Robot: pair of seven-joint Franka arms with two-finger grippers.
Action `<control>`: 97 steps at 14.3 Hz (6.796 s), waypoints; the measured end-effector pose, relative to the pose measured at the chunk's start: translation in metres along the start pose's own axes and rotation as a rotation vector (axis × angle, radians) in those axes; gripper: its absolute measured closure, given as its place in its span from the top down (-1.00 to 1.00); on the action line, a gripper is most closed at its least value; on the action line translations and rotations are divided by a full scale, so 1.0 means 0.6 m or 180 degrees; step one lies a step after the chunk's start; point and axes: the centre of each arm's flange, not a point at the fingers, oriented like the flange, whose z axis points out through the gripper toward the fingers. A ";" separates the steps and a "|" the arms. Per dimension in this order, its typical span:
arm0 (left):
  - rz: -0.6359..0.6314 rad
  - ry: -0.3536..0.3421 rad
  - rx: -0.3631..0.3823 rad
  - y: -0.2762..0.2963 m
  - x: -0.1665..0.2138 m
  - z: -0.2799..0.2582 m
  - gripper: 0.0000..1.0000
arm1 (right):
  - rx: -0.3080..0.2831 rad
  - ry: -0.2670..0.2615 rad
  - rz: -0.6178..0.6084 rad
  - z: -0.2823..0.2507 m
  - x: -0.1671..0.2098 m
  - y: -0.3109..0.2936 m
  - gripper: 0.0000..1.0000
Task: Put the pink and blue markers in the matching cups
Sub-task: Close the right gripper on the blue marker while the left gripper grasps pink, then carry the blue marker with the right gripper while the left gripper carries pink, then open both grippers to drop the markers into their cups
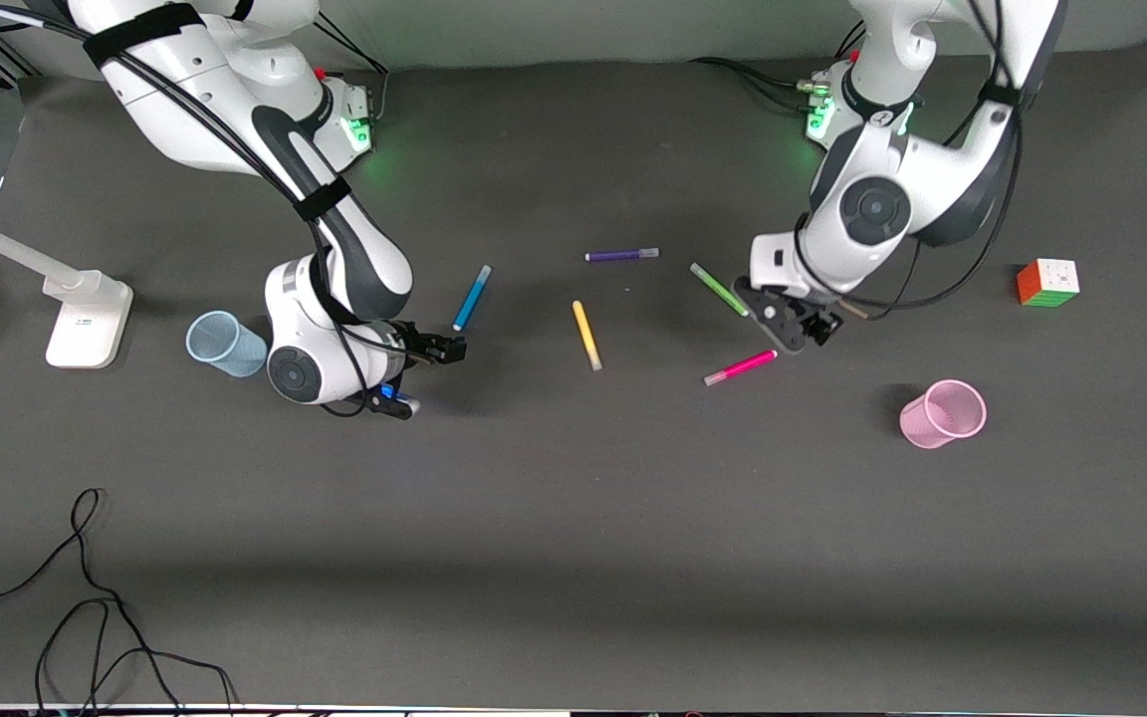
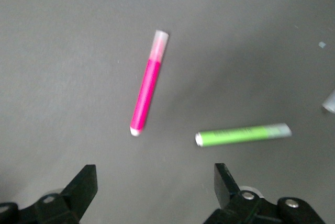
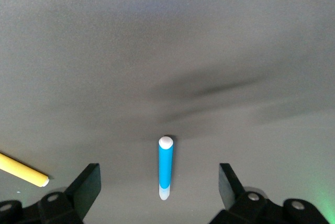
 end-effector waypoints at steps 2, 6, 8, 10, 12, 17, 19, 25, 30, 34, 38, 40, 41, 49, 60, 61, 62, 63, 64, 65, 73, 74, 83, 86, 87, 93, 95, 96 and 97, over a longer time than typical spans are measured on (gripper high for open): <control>-0.0028 0.0076 -0.0029 -0.011 0.009 0.050 0.99 | 0.0084 -0.0057 0.0056 0.005 0.000 -0.002 1.00; -0.0057 0.0124 -0.0018 -0.033 0.008 0.107 0.99 | 0.0055 -0.0137 0.0099 0.043 0.000 -0.008 0.99; -0.0077 0.0146 0.0004 -0.046 0.004 0.128 0.99 | 0.0016 -0.0184 0.0129 0.061 0.000 -0.004 0.97; -0.0110 0.0152 -0.0003 -0.055 0.000 0.150 0.99 | -0.0004 -0.0213 0.0164 0.073 0.003 0.001 0.94; -0.0114 0.0130 -0.0031 -0.054 -0.002 0.166 0.99 | -0.0028 -0.0245 0.0193 0.085 0.004 0.005 0.89; -0.0132 0.0132 -0.0037 -0.054 0.000 0.171 0.79 | 0.0022 -0.0267 0.0277 0.108 0.008 0.011 0.82; -0.0146 0.0143 -0.0029 -0.053 0.004 0.169 0.30 | 0.0025 -0.0289 0.0272 0.117 0.003 0.006 0.81; -0.0265 0.0161 -0.0018 -0.055 0.009 0.164 -0.65 | 0.0015 -0.0287 0.0269 0.124 -0.002 0.003 -0.06; -0.0444 0.0152 -0.0021 -0.065 0.022 0.144 -0.65 | 0.0024 -0.0285 0.0277 0.124 -0.002 0.003 -0.66; -0.0715 -0.0099 -0.0075 -0.121 0.058 -0.025 -0.65 | 0.0055 -0.0247 0.0250 0.104 -0.006 -0.003 -0.66; -0.1107 -0.0348 -0.0229 -0.197 0.009 -0.222 -0.65 | -0.0035 0.0068 0.0016 -0.024 -0.038 -0.002 -0.66; -0.1333 -0.0415 -0.0283 -0.241 -0.043 -0.277 -0.65 | -0.0177 0.0441 -0.0112 -0.124 -0.055 0.025 -0.66; -0.1467 -0.0428 -0.0303 -0.267 -0.075 -0.299 -0.65 | -0.0233 0.0644 -0.0152 -0.174 -0.066 0.041 -0.66; -0.2171 -0.0628 -0.0205 -0.391 -0.264 -0.351 -0.65 | -0.0698 0.1669 -0.0535 -0.407 -0.181 0.128 -0.66; -0.2785 -0.1294 -0.0316 -0.413 -0.191 -0.185 -0.65 | -0.0691 0.1794 -0.0834 -0.432 -0.142 0.322 -0.66; -0.2823 -0.1337 -0.0331 -0.418 -0.182 -0.169 -0.65 | -0.0690 0.1827 -0.0924 -0.430 -0.131 0.352 -0.66; -0.2844 -0.1374 -0.0351 -0.423 -0.176 -0.155 -0.65 | -0.0683 0.1885 -0.0997 -0.431 -0.115 0.387 -0.66; -0.2854 -0.1411 -0.0377 -0.428 -0.174 -0.140 -0.65 | -0.0674 0.1948 -0.1053 -0.427 -0.096 0.425 -0.66; -0.2860 -0.1450 -0.0406 -0.433 -0.173 -0.125 -0.65 | -0.0671 0.2010 -0.1096 -0.417 -0.078 0.459 -0.66; -0.2861 -0.1491 -0.0437 -0.436 -0.173 -0.110 -0.65 | -0.0669 0.2061 -0.1120 -0.400 -0.065 0.479 -0.66; -0.2858 -0.1739 -0.0615 -0.458 -0.168 -0.047 -0.65 | -0.0686 0.2295 -0.1235 -0.296 -0.025 0.475 -0.66; -0.2857 -0.1740 -0.0612 -0.459 -0.168 -0.046 -0.65 | -0.0682 0.2301 -0.1242 -0.284 -0.025 0.476 -0.66; -0.2855 -0.1745 -0.0595 -0.477 -0.161 -0.029 0.12 | -0.0673 0.2103 -0.1187 -0.259 -0.030 0.492 0.22; -0.2870 -0.1709 -0.0577 -0.484 -0.158 -0.051 0.74 | -0.0674 0.1948 -0.1167 -0.321 -0.054 0.486 0.82; -0.2876 -0.1697 -0.0571 -0.487 -0.156 -0.062 0.94 | -0.0680 0.1912 -0.1181 -0.351 -0.067 0.478 0.99; -0.2906 -0.1509 -0.0403 -0.488 -0.147 -0.188 1.00 | -0.0580 0.1813 -0.1287 -0.509 -0.151 0.401 1.00; -0.2890 -0.1327 -0.0270 -0.468 -0.141 -0.250 1.00 | -0.0584 0.1851 -0.1325 -0.547 -0.172 0.385 1.00; -0.2876 -0.1198 -0.0185 -0.456 -0.138 -0.282 1.00 | -0.0595 0.1845 -0.1348 -0.564 -0.184 0.376 1.00; -0.2861 -0.1051 -0.0102 -0.442 -0.136 -0.311 1.00 | -0.0606 0.1826 -0.1366 -0.576 -0.194 0.369 1.00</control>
